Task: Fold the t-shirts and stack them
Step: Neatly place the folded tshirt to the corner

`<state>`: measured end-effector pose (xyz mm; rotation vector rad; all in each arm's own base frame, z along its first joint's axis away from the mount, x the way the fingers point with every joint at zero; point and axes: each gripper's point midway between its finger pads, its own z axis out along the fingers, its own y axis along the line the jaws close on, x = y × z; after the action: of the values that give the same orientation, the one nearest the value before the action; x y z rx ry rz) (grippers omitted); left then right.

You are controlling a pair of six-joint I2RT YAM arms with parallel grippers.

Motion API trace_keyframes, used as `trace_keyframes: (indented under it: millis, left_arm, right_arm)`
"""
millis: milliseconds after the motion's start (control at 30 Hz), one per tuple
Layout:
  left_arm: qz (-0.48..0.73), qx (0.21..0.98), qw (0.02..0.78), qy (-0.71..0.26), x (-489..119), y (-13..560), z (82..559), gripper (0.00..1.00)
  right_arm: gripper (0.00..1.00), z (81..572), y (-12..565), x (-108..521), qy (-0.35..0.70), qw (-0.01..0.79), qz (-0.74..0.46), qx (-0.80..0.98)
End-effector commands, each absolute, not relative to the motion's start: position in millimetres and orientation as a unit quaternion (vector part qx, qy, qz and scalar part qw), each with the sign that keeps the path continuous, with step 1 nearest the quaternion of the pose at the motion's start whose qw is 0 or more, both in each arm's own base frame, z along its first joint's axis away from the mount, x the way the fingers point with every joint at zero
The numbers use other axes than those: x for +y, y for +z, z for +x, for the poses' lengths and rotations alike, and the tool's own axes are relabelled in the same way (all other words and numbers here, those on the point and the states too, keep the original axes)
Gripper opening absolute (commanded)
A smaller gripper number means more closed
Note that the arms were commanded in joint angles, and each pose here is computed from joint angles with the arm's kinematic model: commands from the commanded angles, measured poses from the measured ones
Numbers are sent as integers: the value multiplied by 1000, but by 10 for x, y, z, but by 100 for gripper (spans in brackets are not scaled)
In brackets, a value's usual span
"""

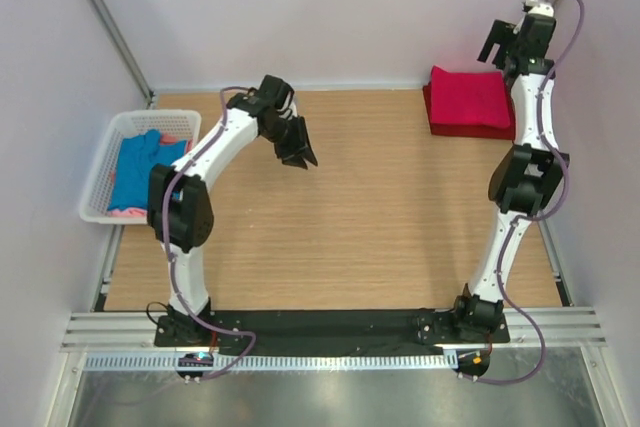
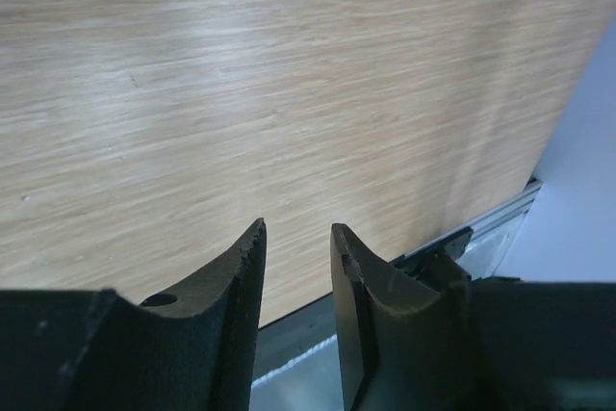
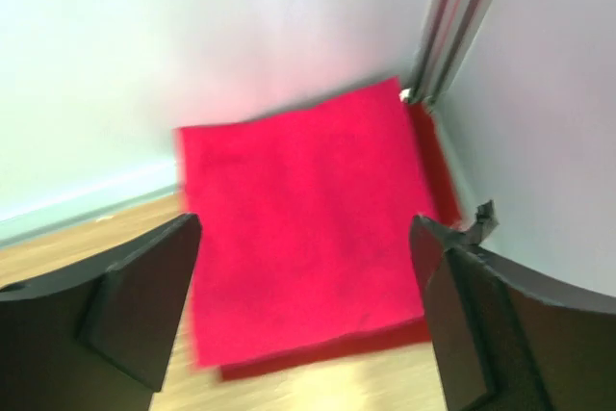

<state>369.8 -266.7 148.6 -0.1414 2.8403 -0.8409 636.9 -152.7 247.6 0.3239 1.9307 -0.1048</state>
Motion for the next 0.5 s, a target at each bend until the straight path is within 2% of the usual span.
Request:
trace_keyframes:
  millis: [0,33,100,133,167,233,333,467]
  left_arm:
    - [-57,930,211,-296,-2530,2287,3732,35]
    - [-70,924,237,-293,-2473,2394,3741,36]
    - [-81,911,271,-300,-2428,2430,3734,44]
    - [-84,900,296,-309,-2373,2601,3677,47]
    - [-86,898,299,-310,-2368,2609,3657,57]
    - [-75,900,287,-321,-2407,2574,3604,69]
    - [-55,897,266,-349,-2514,2547,3542,100]
    - [-48,885,272,-375,-2536,2692,3434,100]
  right_arm:
    - [100,5836,2695,-1102,8,511,219,831]
    - [100,5645,2998,-1008,24,524,242,816]
    - [100,5459,2865,-610,105,491,278,819]
    - [100,5322,3068,-466,126,502,276,810]
    - [100,5208,2987,-146,148,479,256,826]
    - [100,5014,2980,148,144,457,232,847]
    - [100,4525,2855,677,153,383,202,888]
    - [100,3900,2810,1120,209,341,178,899]
